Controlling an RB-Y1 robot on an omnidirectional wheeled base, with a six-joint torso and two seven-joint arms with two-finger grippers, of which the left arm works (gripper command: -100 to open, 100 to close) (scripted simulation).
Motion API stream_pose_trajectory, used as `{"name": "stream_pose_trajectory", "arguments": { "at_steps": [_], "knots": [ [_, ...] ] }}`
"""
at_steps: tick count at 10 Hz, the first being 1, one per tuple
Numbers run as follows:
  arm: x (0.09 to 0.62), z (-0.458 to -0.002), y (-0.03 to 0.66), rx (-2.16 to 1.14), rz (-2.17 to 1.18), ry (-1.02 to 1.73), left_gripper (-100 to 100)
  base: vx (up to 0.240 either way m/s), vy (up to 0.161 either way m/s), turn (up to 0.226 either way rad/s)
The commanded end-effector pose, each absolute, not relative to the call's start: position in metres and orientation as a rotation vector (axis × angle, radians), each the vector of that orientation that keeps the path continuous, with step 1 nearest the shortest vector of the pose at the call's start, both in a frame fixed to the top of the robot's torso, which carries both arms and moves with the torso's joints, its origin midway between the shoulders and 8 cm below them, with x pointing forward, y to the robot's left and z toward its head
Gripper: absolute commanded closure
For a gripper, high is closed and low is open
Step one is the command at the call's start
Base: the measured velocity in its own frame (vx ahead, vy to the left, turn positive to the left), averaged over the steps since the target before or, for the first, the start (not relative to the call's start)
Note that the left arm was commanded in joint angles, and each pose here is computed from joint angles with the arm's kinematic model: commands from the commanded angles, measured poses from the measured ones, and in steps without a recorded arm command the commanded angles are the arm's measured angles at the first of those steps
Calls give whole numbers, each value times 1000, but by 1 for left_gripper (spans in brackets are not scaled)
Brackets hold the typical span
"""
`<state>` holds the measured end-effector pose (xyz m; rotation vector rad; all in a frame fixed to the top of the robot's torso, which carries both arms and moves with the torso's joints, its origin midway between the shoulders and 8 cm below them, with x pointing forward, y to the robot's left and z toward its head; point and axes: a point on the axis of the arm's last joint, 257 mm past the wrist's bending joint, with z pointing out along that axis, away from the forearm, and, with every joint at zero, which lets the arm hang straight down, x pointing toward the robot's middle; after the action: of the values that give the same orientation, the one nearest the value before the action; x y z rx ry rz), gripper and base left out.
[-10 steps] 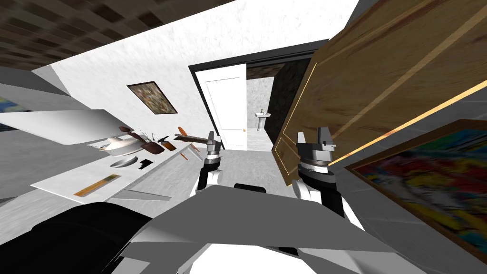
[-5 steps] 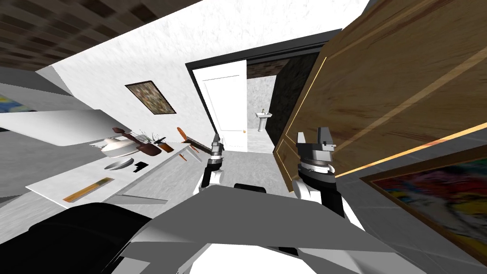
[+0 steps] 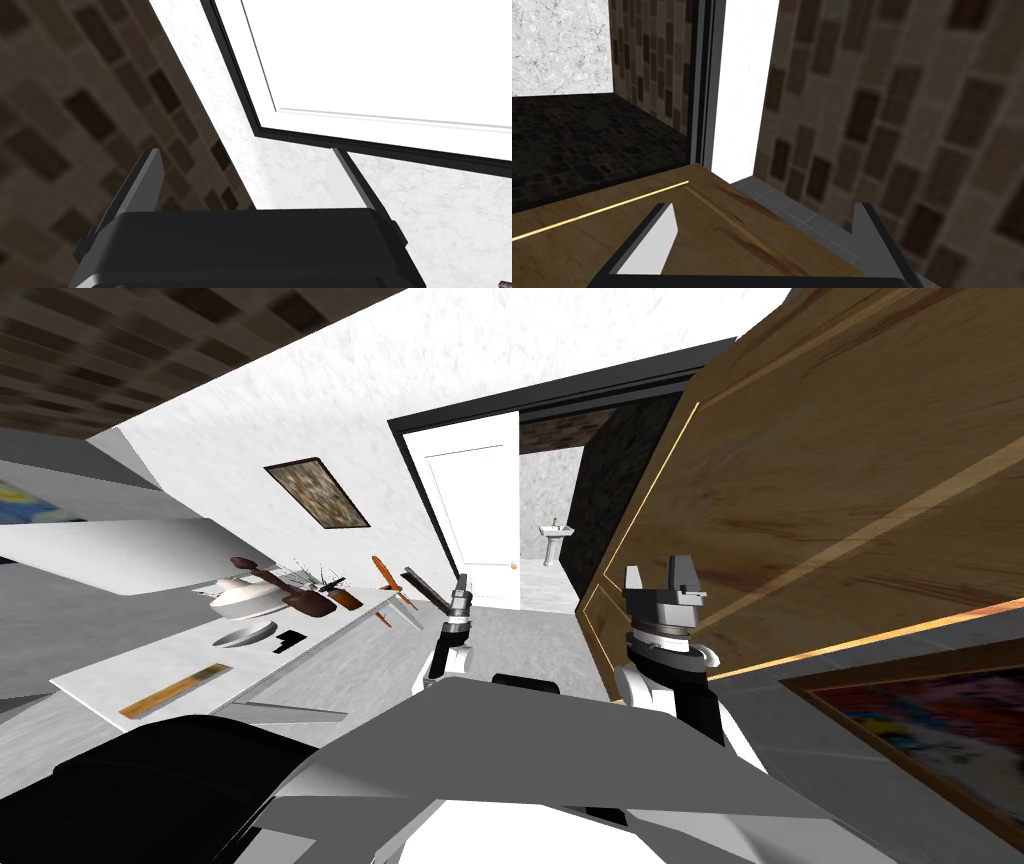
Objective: Pull the door open
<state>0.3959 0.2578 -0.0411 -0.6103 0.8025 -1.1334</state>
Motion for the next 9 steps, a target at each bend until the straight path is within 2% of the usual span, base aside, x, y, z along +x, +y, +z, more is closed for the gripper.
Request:
{"name": "stream_pose_trajectory", "arguments": {
  "at_steps": [1, 9],
  "knots": [
    [401, -51, 257, -598, -1108, 827, -100, 83, -47, 40],
    [422, -109, 252, -519, -964, 965, -100, 116, -41, 39]
  ]
}}
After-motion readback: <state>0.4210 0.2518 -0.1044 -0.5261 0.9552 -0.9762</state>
